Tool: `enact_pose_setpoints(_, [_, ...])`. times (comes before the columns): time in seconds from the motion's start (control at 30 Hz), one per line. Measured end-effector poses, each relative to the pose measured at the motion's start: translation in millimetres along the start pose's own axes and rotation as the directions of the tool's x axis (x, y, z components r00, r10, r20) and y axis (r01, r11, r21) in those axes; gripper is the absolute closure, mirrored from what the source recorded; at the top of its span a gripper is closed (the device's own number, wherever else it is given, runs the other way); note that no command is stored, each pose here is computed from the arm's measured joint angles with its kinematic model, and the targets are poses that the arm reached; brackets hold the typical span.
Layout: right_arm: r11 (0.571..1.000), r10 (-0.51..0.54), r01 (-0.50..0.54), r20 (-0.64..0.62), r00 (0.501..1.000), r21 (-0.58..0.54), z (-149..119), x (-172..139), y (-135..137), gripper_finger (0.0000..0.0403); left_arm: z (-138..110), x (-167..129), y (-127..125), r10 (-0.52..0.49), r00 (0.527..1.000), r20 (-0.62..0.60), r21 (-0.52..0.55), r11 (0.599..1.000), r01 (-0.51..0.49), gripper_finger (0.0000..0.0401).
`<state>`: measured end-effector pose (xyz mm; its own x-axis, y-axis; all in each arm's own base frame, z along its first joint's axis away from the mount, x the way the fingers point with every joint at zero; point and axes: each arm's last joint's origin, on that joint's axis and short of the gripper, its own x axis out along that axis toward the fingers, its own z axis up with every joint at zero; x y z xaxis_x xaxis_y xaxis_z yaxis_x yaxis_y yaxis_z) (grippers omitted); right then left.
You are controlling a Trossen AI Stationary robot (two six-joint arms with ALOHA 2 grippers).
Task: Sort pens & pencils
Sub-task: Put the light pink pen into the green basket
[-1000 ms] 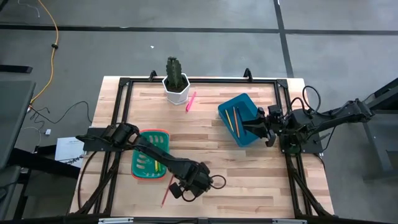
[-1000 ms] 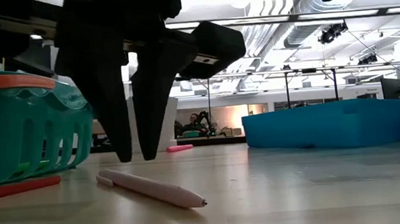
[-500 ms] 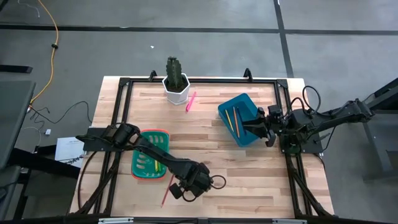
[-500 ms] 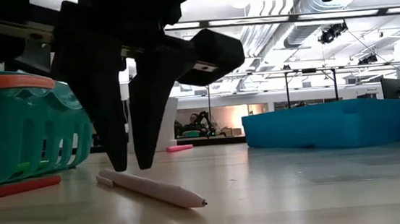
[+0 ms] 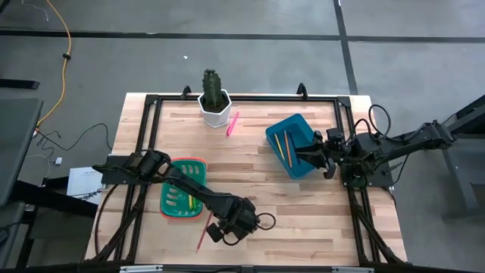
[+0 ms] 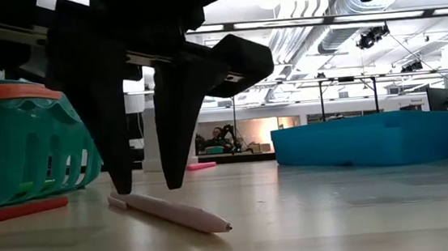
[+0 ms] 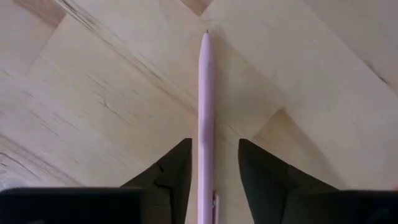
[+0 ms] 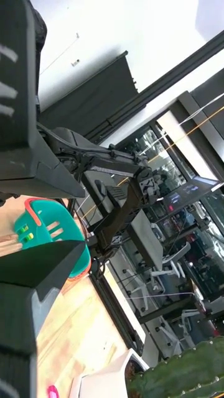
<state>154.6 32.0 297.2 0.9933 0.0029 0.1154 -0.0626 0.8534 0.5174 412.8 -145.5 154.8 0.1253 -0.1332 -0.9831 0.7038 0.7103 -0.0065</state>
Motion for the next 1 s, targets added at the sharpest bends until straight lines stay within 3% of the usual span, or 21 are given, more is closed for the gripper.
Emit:
enact_pose_setpoints(0.33, [1.0,0.0,0.0,-0.001,1.0,-0.002,0,0,0,0.0294,0,7,1,0.018,1.0,-0.016,-0.028,0.999,-0.019,0.0308])
enact_pose_setpoints(1.0, [1.0,-0.004,0.004,-0.007,1.0,-0.003,-1,0,-1,0.0294,1,16,3,0.018,1.0,-0.018,-0.074,0.997,-0.02,0.0306])
